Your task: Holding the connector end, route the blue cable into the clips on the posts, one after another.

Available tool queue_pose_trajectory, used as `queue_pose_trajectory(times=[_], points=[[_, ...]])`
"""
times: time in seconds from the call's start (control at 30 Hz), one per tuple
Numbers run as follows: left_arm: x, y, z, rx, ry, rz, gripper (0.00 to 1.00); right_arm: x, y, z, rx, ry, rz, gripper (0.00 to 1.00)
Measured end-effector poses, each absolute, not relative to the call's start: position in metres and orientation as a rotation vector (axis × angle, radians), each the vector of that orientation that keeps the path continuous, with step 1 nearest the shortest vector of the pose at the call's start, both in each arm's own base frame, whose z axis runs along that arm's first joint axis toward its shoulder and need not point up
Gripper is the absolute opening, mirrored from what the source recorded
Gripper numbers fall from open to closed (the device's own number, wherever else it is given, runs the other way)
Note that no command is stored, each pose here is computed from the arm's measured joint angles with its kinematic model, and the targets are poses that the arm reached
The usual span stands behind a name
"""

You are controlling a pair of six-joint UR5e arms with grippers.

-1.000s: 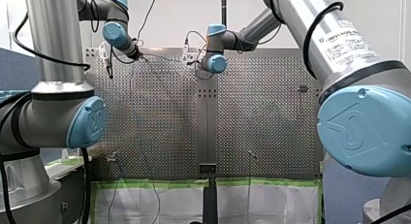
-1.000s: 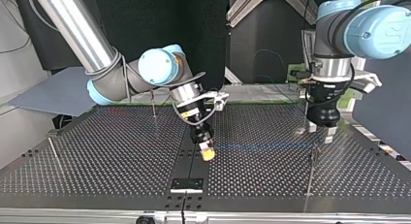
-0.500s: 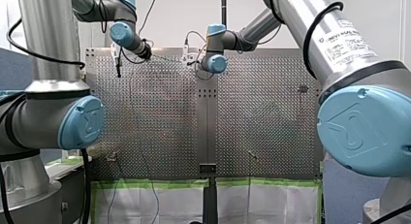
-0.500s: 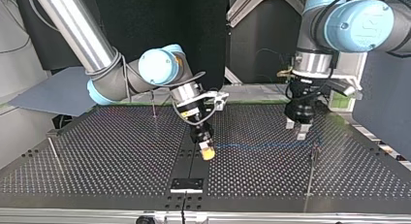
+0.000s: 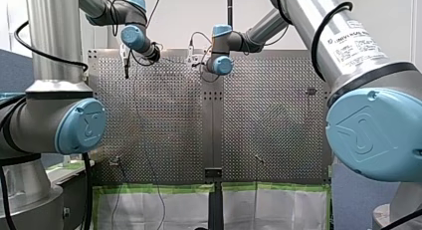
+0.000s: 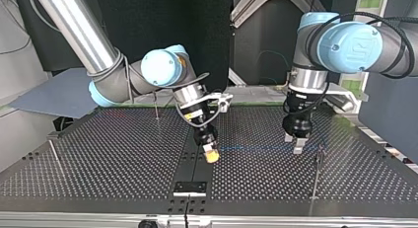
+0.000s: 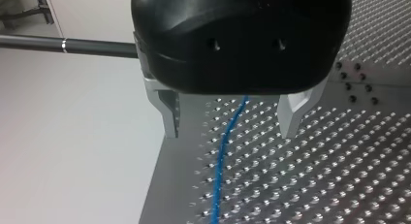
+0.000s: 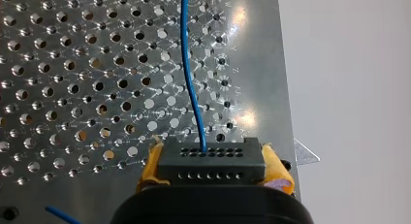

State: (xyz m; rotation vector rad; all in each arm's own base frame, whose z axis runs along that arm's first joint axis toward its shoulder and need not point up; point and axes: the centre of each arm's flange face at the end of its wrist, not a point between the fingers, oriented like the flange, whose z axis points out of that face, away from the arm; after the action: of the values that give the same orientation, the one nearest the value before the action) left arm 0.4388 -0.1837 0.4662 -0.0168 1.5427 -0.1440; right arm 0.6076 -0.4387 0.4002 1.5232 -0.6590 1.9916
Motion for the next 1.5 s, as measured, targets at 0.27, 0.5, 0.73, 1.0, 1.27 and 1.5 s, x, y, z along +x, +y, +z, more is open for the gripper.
queue_pose_trajectory(times=[0.27,0.5,0.73,1.0,1.27,1.5], points=[[0.459,-0.187,0.457,-0.011,1.556,-0.128,1.0,0.607,-0.439,0.4,1.525,-0.658,1.99,0.0],[0.486,-0.191,0.459,-0.028,1.549,-0.112,1.0,0.607,-0.439,0.4,1.523,-0.658,1.99,0.0],[0.492,-0.192,0.462,-0.03,1.542,-0.11,1.0,0.606,-0.44,0.4,1.523,-0.659,1.988,0.0],[0.492,-0.191,0.462,-0.029,1.542,-0.08,1.0,0.606,-0.44,0.4,1.526,-0.66,1.988,0.0],[0.492,-0.19,0.462,-0.03,1.541,-0.052,0.4,0.606,-0.44,0.4,1.526,-0.66,1.988,0.0],[0.491,-0.19,0.462,-0.033,1.542,-0.041,0.0,0.607,-0.439,0.399,1.531,-0.66,1.986,0.0]])
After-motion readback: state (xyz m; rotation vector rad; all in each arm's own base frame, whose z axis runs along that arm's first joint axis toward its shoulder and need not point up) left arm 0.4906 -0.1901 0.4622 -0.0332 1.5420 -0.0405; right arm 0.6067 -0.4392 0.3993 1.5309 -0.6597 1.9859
